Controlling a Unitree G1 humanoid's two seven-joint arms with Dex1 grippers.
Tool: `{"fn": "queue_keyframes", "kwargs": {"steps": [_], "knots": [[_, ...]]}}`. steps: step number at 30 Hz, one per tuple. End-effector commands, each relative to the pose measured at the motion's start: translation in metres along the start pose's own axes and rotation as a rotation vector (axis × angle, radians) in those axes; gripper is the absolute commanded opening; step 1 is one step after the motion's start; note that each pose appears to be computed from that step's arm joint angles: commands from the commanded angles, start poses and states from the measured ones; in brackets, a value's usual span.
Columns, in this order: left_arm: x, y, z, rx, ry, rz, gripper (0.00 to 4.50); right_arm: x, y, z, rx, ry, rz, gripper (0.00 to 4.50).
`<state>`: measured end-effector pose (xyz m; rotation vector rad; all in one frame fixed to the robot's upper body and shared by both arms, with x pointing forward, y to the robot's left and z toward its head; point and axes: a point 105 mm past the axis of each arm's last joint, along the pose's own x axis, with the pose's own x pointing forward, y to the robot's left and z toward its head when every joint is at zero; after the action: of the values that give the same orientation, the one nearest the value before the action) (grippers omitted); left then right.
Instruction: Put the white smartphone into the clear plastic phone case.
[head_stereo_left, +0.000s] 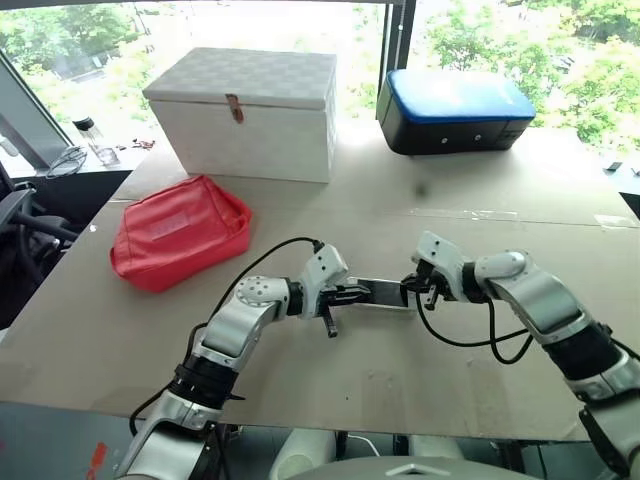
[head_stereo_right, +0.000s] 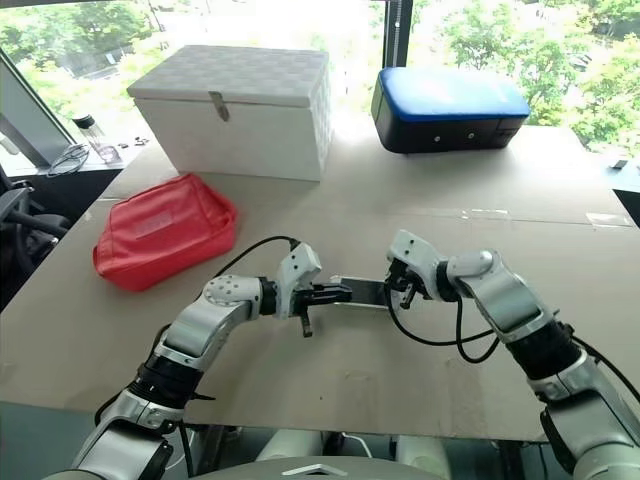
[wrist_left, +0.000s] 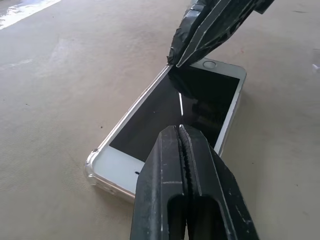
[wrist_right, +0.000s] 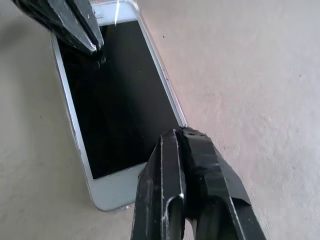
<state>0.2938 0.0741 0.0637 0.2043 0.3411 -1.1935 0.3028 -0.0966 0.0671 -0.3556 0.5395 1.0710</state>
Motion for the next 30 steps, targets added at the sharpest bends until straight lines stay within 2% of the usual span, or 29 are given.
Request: {"fn": "queue_keyframes", "kwargs": {"steps": [1,3,5,12,16,19,23,28,30], "knots": [[-0.001,-0.003,-0.001,0.011,0.007,-0.005,0.03,-0.010,0.011,0.014,0.078,-0.182,0.069,0.00],[-0.001,-0.003,-0.002,0.015,0.007,-0.002,0.03,-0.023,0.014,0.031,0.117,-0.293,0.085,0.00],[0.000,-0.001,-0.001,0.018,0.006,0.002,0.03,-0.031,0.021,0.033,0.114,-0.311,0.108,0.00],[0.001,0.000,0.001,0.033,0.000,-0.004,0.03,-0.025,0.027,-0.023,0.004,0.050,0.105,0.00],[0.004,-0.001,0.002,0.043,-0.012,-0.009,0.03,-0.013,0.029,-0.067,-0.070,0.293,0.170,0.00],[0.005,-0.001,0.003,0.047,-0.016,-0.009,0.03,-0.011,0.032,-0.086,-0.092,0.405,0.225,0.00],[0.006,-0.002,0.003,0.051,-0.023,-0.003,0.03,-0.005,0.041,-0.125,-0.128,0.568,0.295,0.00],[0.006,-0.003,0.002,0.050,-0.024,0.000,0.03,-0.010,0.048,-0.135,-0.117,0.580,0.328,0.00],[0.006,-0.002,0.003,0.059,-0.034,0.010,0.03,0.001,0.040,-0.122,-0.113,0.467,0.235,0.00]]}}
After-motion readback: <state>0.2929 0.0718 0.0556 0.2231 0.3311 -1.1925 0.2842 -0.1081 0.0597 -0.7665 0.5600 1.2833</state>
